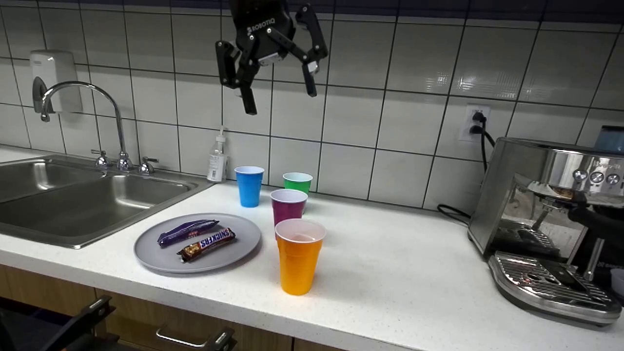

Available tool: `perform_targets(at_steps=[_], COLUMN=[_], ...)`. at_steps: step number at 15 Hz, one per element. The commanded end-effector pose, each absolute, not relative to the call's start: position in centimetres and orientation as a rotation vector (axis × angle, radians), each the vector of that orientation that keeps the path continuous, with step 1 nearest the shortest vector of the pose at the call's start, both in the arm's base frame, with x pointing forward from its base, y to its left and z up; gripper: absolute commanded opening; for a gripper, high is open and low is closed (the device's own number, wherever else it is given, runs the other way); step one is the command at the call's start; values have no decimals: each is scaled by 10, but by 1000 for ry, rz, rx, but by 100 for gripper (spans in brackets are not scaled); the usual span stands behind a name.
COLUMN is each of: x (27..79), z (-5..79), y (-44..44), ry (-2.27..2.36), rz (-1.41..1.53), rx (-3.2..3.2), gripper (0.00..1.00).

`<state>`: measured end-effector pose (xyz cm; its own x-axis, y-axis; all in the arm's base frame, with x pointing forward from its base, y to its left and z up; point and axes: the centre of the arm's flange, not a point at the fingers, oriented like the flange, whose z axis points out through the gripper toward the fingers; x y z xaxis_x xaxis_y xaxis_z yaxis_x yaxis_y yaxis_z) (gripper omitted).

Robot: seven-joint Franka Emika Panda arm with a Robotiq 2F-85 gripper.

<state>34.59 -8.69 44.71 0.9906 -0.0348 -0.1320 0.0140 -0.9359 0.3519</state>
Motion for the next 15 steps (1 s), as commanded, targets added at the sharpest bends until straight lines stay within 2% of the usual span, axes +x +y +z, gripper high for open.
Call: perform_targets(at_steps=[1, 15], x=[347, 361], z=[435, 372], y=[-65, -12], ry=[-87, -155], rz=[-150, 48], rx=[2788, 2851], gripper=[100, 100])
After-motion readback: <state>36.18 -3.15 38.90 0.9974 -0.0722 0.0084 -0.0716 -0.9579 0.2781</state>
